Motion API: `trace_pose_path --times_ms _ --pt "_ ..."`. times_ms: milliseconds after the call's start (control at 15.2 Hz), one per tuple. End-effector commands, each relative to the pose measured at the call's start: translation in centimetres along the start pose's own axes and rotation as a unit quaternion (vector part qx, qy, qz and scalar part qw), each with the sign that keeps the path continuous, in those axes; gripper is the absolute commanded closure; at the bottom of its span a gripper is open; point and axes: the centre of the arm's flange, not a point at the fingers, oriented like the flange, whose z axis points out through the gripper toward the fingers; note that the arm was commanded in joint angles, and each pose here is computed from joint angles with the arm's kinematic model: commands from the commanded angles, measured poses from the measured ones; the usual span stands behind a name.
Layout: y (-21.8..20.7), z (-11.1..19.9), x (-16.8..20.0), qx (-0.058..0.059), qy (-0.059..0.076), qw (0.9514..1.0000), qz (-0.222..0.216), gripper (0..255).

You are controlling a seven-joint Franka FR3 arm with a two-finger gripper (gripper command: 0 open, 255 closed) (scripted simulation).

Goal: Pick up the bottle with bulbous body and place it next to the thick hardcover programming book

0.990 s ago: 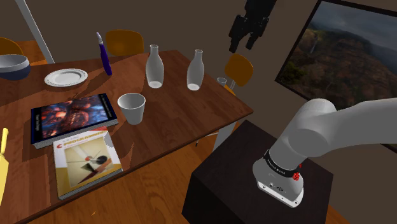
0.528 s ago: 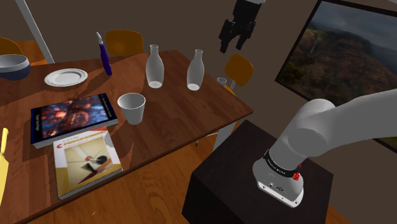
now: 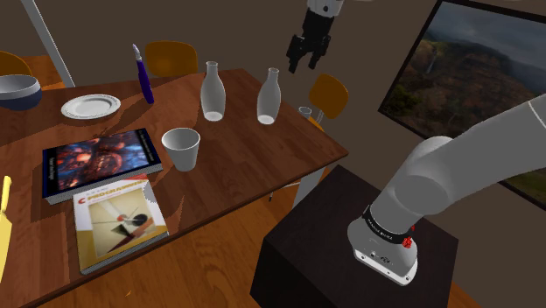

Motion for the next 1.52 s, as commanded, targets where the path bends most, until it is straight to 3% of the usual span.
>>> trace_pose_path --times_ms 0,1056,1452 --pt "1.0 1.5 2.1 -0.001 0.002 1.0000 0.000 0" --pt "9.2 11.4 18.4 -0.007 0.017 0.9998 -0.004 0" --pt "9.5 14.3 19.0 -0.007 0.017 0.9998 -0.004 0"
